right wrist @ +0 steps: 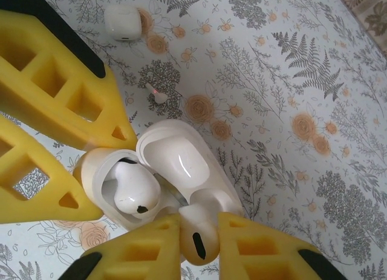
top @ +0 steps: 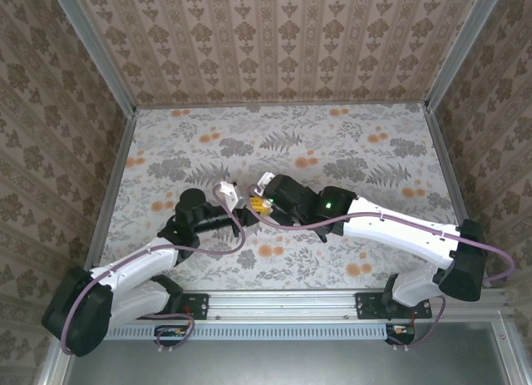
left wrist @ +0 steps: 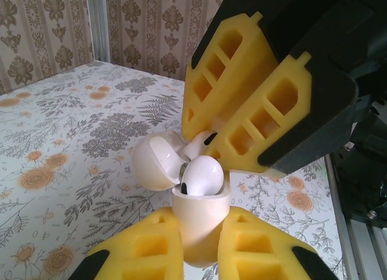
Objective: Insert the wireless bluetooth earbuds into the charging case
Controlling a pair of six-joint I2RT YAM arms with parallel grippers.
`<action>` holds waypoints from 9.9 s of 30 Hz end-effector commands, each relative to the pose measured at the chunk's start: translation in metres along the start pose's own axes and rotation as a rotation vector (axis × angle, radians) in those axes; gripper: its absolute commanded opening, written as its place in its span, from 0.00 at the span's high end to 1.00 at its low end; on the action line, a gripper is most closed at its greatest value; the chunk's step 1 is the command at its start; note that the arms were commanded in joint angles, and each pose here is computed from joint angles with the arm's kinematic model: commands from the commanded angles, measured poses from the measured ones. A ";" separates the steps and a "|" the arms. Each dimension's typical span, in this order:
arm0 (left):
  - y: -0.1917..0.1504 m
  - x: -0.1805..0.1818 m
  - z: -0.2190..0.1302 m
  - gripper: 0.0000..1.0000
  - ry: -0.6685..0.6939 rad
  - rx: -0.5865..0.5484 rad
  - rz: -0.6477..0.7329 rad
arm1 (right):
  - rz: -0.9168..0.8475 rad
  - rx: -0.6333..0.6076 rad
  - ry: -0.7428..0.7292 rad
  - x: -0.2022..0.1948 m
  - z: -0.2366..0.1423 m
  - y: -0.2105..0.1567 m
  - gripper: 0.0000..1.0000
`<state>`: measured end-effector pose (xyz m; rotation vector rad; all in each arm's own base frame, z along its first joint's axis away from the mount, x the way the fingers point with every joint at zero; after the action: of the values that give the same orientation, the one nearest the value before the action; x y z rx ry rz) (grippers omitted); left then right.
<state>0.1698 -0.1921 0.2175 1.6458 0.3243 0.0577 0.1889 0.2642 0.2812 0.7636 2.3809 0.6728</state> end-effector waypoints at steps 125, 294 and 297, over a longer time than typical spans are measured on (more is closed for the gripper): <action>0.043 -0.007 0.006 1.00 -0.133 -0.217 -0.008 | 0.912 -0.286 0.521 -0.108 -0.017 -0.032 0.58; 0.072 0.076 0.029 0.57 0.297 -0.441 -0.165 | 1.308 -0.286 0.570 -0.087 0.044 0.066 0.54; 0.073 0.076 0.031 0.56 0.282 -0.449 -0.167 | 1.318 -0.278 0.562 -0.086 0.047 0.062 0.53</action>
<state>0.2603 -0.2056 0.2486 1.2577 0.6821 0.2135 0.3117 0.2659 0.3142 2.2036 1.7765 1.8378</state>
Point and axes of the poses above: each hand's point on the last joint's axis, 136 mm out from that joint toward the fingers, its own z axis out along the fingers, its own x axis along the line the jaws close on, y = z × x, the point moved 9 cm from there along -z, back along the fingers, and after that the axes turned 2 degrees about -z, right-handed, at the moved point
